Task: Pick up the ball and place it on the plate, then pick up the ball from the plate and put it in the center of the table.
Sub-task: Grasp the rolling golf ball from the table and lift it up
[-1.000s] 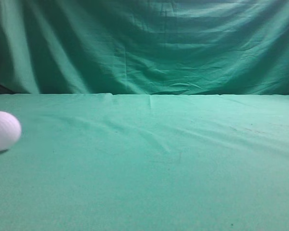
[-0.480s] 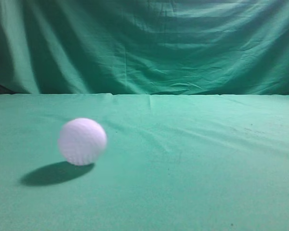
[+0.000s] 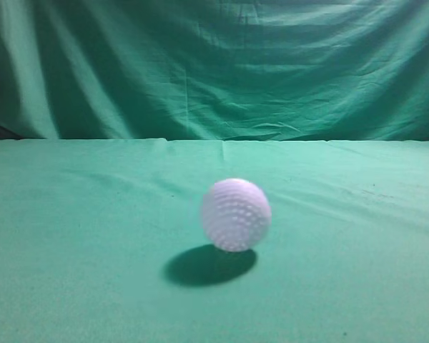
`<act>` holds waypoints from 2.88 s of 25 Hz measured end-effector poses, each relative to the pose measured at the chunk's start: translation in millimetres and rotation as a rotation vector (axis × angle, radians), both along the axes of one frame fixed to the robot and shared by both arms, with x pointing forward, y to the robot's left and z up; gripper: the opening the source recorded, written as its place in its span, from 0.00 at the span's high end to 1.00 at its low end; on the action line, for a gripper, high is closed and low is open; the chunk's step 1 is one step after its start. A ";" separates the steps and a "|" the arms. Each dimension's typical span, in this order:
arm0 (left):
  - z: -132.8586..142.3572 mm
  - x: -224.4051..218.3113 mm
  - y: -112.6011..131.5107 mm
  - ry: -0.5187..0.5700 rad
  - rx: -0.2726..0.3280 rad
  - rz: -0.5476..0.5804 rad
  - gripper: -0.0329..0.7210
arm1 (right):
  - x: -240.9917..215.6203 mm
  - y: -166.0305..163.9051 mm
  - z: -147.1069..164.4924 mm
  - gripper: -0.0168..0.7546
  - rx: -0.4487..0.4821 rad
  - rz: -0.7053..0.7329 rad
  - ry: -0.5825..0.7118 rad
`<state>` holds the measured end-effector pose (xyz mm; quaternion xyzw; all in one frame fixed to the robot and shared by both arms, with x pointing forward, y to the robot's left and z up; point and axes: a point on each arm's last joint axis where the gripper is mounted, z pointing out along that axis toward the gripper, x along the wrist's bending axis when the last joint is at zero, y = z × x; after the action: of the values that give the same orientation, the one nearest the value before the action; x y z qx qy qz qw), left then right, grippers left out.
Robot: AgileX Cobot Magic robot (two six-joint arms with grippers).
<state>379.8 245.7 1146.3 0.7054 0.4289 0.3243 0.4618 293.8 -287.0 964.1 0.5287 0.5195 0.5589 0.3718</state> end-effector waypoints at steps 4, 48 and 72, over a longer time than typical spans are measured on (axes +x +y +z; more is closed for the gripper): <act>-28.7 -31.8 11.7 -0.057 -0.019 0.008 0.96 | 0.6 -3.2 17.9 0.91 0.074 -0.036 -0.187; -88.2 -68.3 26.9 -0.075 0.038 0.016 0.96 | 129.3 153.2 43.4 0.53 -0.781 0.740 0.905; -88.2 -68.3 26.9 -0.075 0.038 0.016 0.96 | 175.5 187.5 -31.1 0.27 -0.772 0.610 1.079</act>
<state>311.5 272.7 1058.1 0.6977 0.4109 0.3624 0.4615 469.3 -99.5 933.0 0.3935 0.9147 0.0764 0.0518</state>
